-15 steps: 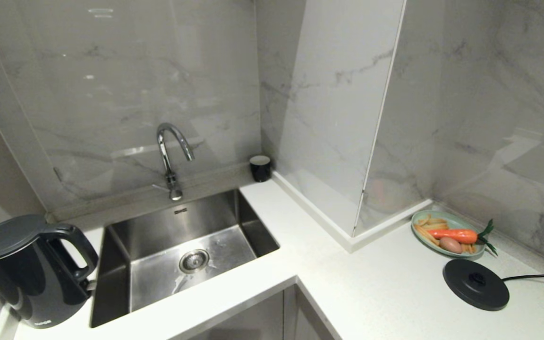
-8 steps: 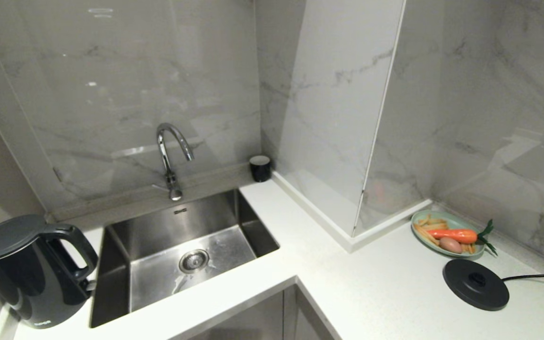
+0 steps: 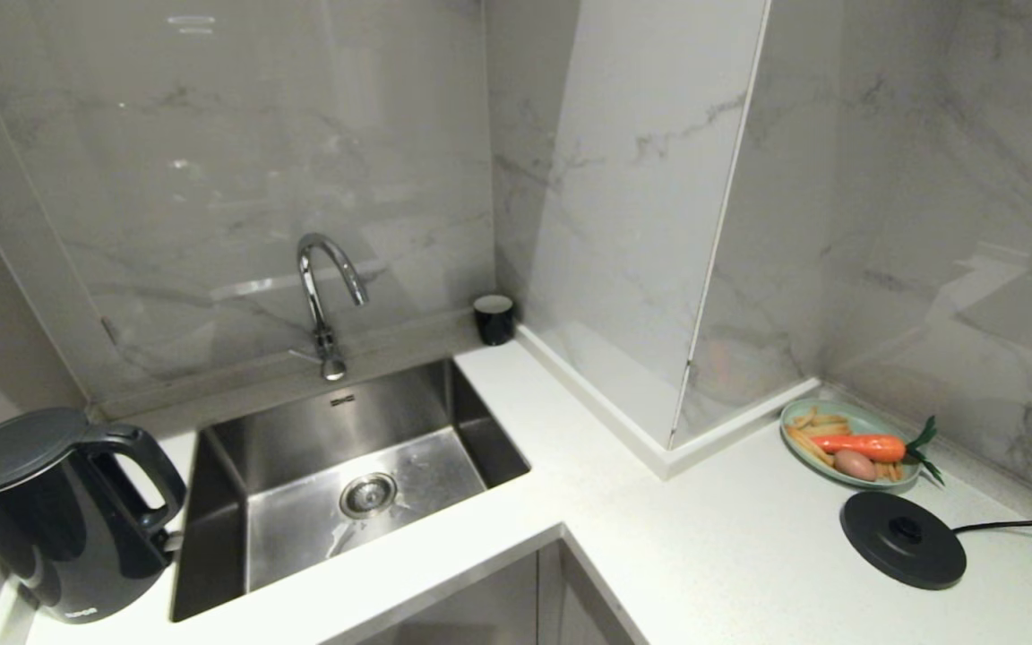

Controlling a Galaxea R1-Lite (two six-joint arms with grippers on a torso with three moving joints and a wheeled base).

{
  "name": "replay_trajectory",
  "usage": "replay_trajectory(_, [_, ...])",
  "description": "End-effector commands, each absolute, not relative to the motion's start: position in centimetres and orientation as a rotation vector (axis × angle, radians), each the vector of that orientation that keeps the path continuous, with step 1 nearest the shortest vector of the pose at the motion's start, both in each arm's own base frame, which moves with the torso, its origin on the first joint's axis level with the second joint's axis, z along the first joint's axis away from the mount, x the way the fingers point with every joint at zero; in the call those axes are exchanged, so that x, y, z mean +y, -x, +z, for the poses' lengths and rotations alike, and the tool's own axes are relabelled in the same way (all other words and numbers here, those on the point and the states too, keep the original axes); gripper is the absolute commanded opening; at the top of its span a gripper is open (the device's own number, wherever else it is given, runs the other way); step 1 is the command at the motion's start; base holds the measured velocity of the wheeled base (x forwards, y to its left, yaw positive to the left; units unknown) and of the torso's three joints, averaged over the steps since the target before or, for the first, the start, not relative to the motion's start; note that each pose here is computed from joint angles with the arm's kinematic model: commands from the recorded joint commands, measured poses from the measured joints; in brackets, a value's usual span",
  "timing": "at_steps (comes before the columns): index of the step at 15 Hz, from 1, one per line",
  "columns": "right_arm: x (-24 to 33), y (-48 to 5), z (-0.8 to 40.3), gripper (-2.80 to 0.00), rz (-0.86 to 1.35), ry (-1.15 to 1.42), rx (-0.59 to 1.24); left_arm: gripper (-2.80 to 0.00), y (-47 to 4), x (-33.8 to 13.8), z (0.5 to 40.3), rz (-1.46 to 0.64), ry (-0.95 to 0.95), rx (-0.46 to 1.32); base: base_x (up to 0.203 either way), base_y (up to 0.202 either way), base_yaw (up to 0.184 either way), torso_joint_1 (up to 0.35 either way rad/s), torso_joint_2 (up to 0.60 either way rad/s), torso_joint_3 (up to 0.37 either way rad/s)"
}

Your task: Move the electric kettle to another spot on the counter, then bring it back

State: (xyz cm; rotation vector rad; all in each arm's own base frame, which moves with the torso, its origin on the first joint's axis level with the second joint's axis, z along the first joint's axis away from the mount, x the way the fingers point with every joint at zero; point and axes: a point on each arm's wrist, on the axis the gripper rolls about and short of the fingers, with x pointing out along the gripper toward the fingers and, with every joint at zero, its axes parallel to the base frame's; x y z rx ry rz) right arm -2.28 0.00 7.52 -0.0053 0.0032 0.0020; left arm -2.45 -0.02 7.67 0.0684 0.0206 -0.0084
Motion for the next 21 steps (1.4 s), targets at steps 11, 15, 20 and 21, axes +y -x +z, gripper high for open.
replay_trajectory(11, [0.00,2.28,7.52,-2.80,0.002,0.002,0.003,0.00,2.44,-0.03,7.71,-0.013,-0.066,0.023,0.000,0.000,0.000,0.000,0.00,0.000])
replay_trajectory(15, [0.00,2.28,7.52,-2.80,0.002,0.002,0.003,0.00,2.44,-0.03,7.69,-0.016,-0.063,0.024,0.000,0.000,0.000,0.000,0.00,0.000])
replay_trajectory(20, [0.00,2.27,7.52,-2.80,0.002,0.002,0.004,0.00,2.44,-0.03,7.69,-0.018,-0.055,0.024,0.000,0.000,0.000,0.000,0.00,0.000])
replay_trajectory(21, [0.00,2.28,7.52,-2.80,0.002,0.002,0.003,0.00,2.44,-0.03,7.69,-0.018,-0.055,0.024,0.000,0.000,0.000,0.000,0.00,0.000])
